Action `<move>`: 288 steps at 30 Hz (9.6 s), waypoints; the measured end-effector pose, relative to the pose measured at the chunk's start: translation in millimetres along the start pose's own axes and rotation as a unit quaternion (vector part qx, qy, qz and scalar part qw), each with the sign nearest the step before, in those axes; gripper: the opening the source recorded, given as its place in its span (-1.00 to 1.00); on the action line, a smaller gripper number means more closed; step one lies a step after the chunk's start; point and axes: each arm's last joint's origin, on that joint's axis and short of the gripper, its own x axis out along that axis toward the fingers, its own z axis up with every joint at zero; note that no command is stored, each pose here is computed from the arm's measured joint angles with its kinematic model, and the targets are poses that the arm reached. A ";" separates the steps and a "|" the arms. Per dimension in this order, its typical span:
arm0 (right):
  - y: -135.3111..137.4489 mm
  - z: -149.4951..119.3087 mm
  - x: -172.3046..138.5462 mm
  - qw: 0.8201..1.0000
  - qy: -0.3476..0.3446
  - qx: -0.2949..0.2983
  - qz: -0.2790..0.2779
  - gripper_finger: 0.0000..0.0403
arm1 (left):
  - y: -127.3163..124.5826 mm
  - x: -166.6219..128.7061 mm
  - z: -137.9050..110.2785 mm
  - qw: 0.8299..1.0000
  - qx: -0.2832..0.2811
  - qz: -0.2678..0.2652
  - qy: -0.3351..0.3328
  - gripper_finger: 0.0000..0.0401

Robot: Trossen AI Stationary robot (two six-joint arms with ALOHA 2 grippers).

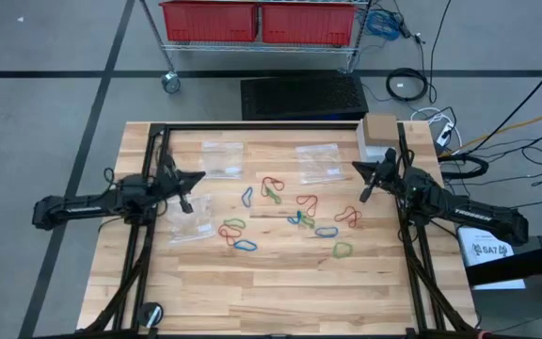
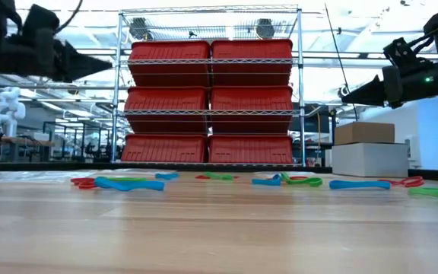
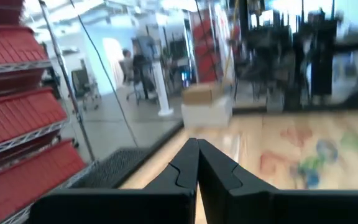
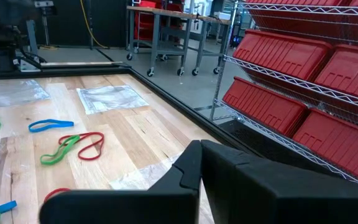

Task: Sort rubber bands
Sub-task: Open the top left transparent zip bag

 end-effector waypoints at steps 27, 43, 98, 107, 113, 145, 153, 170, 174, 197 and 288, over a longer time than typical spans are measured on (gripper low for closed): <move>0.0 0.0 0.0 1.000 0.000 0.000 0.000 -1.00 | -23.5 81.4 -45.7 0.887 0.213 -0.002 0.409 -0.73; 0.0 0.0 0.0 1.000 0.000 0.000 0.000 -1.00 | -12.9 114.9 -75.3 0.816 0.252 0.009 0.520 -0.40; 0.0 1.1 0.0 0.999 -0.005 0.037 0.000 -1.00 | -35.1 162.8 33.4 0.920 0.045 -0.162 0.355 -1.00; -2.2 19.8 -2.0 0.989 -0.101 0.106 0.000 -1.00 | -36.1 163.7 34.9 0.922 0.019 -0.172 0.348 -1.00; -0.9 26.8 -2.7 0.971 -0.133 0.195 0.047 -1.00 | -36.1 164.0 35.3 0.922 0.018 -0.171 0.346 -1.00; 94.0 131.2 154.8 0.960 0.155 0.048 0.229 -0.32 | -31.6 180.1 63.5 0.949 0.013 -0.143 0.280 -1.00; 106.6 132.7 177.2 0.945 0.208 0.034 0.250 -0.15 | -31.8 180.1 63.7 0.950 0.013 -0.144 0.279 -1.00; 131.0 124.3 193.6 0.937 0.230 -0.006 0.262 -0.96 | -31.7 180.5 64.5 0.951 0.000 -0.139 0.276 -1.00; 131.2 124.2 193.4 0.937 0.231 -0.006 0.262 -0.99 | -31.7 180.6 64.5 0.951 0.000 -0.139 0.276 -0.99; 117.2 151.7 175.8 0.951 0.189 -0.026 0.242 -1.00 | 17.8 151.9 111.5 0.983 0.002 -0.114 0.140 -0.45; 90.6 215.5 136.8 0.978 0.030 0.004 0.207 -1.00 | 30.3 125.9 77.2 0.979 -0.039 -0.159 -0.120 -0.44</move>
